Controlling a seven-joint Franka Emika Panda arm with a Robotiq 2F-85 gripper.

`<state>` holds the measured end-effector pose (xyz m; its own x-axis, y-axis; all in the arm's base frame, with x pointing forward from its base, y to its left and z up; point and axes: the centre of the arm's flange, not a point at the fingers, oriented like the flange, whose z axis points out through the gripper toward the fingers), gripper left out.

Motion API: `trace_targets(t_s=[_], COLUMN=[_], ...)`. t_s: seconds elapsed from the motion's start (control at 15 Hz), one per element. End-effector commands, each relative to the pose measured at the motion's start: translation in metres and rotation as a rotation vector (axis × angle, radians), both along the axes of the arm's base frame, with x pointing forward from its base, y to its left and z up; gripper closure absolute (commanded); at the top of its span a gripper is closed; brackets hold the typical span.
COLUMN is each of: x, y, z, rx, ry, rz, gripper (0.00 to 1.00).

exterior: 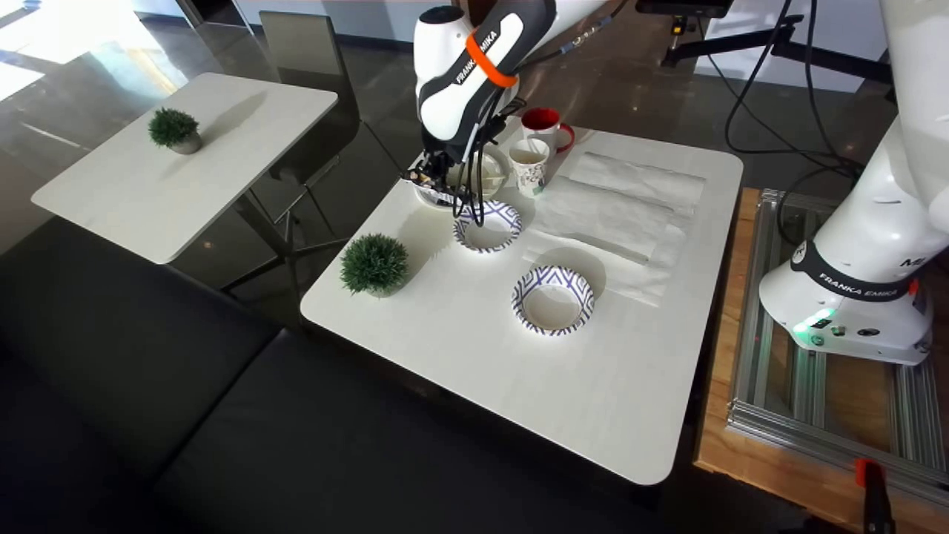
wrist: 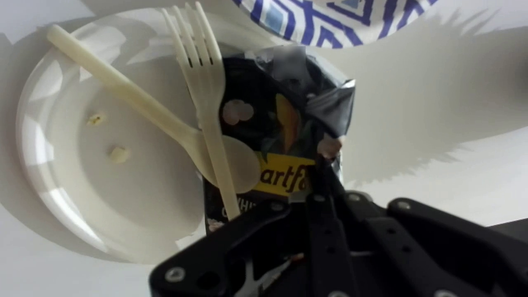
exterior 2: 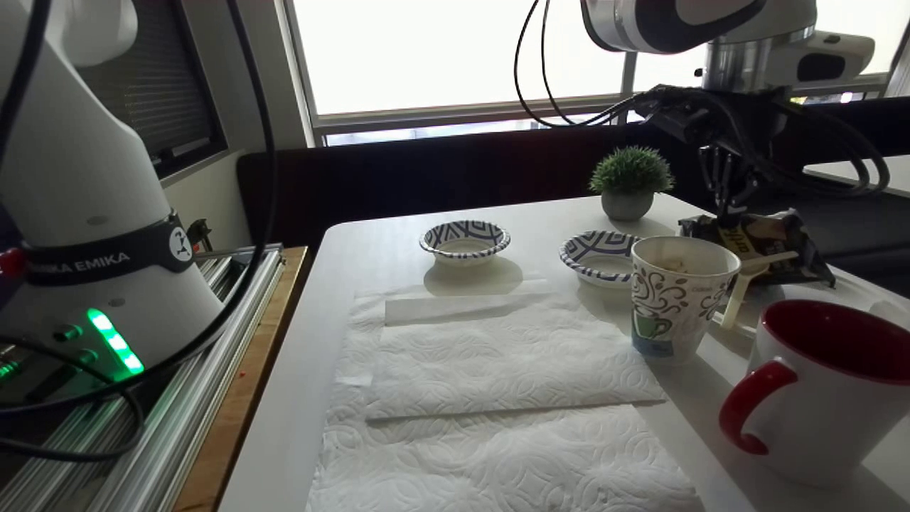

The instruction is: Put the black packet on the table.

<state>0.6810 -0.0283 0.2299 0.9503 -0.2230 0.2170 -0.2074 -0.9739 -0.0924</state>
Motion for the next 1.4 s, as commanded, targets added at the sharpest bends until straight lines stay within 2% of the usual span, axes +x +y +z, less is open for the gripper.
trace_targets(t_s=[0.0, 0.13, 0.53, 1.0, 1.33], x=[-0.01, -0.009, -0.005, 0.001, 0.0], y=[0.021, 0.027, 0.025, 0.018, 0.02], z=[0.021, 0.027, 0.036, 0.042, 0.045], rx=[-0.084, -0.126, -0.16, -0.138, -0.082], ry=[0.002, -0.006, -0.017, -0.052, -0.055], rz=[0.048, 0.075, 0.116, 0.166, 0.224], gripper=[1.0, 1.0, 1.0, 1.0, 1.0])
